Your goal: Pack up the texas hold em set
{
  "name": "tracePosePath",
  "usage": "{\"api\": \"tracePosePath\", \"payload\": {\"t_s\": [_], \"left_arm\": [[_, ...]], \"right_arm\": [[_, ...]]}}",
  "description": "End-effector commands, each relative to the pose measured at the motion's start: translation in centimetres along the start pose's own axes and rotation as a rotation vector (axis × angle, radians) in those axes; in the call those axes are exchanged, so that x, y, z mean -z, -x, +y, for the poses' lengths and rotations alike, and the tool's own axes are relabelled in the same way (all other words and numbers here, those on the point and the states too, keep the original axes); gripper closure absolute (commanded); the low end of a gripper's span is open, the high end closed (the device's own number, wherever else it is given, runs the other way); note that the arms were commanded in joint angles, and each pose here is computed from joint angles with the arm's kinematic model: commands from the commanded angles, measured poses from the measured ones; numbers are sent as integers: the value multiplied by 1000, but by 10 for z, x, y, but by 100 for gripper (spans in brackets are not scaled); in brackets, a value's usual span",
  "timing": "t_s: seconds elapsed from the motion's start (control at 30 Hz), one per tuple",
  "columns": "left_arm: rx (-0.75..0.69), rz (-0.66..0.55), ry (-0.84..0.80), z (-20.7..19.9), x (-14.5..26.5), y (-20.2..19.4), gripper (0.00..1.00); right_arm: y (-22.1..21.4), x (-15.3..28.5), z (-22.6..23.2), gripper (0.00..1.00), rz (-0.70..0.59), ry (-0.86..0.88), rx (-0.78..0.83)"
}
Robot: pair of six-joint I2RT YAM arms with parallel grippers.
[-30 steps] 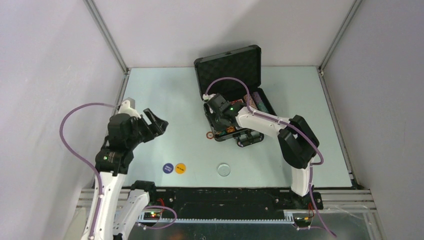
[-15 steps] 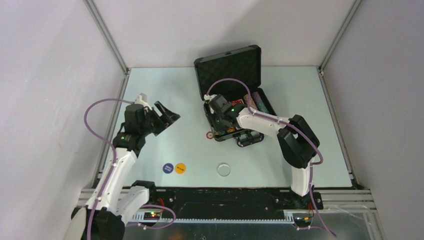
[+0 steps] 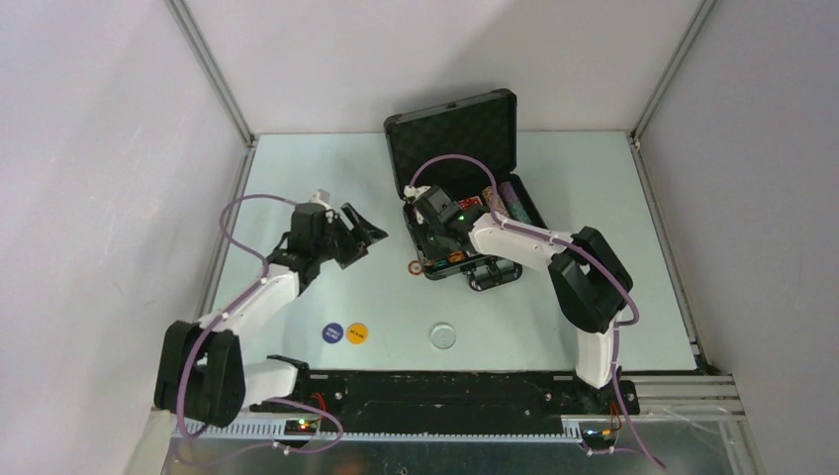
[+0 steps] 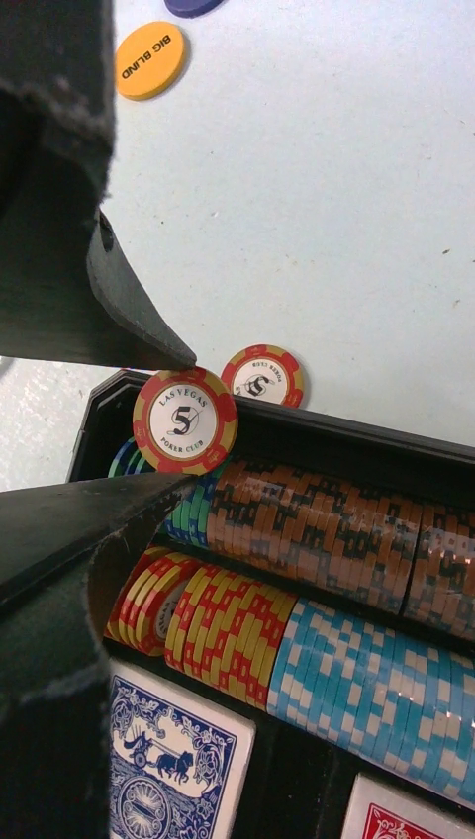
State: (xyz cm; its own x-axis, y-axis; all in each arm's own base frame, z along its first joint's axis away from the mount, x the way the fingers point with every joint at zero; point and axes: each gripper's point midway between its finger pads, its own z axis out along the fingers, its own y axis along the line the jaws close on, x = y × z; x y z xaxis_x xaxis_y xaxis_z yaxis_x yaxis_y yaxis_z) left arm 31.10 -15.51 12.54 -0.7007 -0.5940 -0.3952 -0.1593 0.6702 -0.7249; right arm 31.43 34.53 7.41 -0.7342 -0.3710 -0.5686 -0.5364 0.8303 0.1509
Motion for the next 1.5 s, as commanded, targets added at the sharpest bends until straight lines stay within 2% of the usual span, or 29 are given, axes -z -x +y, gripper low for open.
{"api": "tracePosePath", "payload": {"t_s": [0.0,0.23,0.43,0.63,1.0,1.13,1.47], "left_arm": [[6,-17,-90,-24,-16,4,23],[64,64,-142,-30,-40,-17,25],[58,84,-148,-33,-45,-23,25],[56,92,-148,-32,-45,-25,25],[61,109,-142,-29,-48,-29,26],[61,113,-144,-29,-49,-30,26],[60,129,-151,-31,-51,-34,26]], "right_arm": [[7,4,1,55,-31,12,-11],[4,2,0,55,-34,12,-18],[1,0,-2,48,-27,9,-20],[3,1,-2,46,-35,10,-23],[1,0,-5,51,-25,5,-18],[0,0,-5,47,-22,3,-17],[2,2,-7,46,-28,-1,-18]]}}
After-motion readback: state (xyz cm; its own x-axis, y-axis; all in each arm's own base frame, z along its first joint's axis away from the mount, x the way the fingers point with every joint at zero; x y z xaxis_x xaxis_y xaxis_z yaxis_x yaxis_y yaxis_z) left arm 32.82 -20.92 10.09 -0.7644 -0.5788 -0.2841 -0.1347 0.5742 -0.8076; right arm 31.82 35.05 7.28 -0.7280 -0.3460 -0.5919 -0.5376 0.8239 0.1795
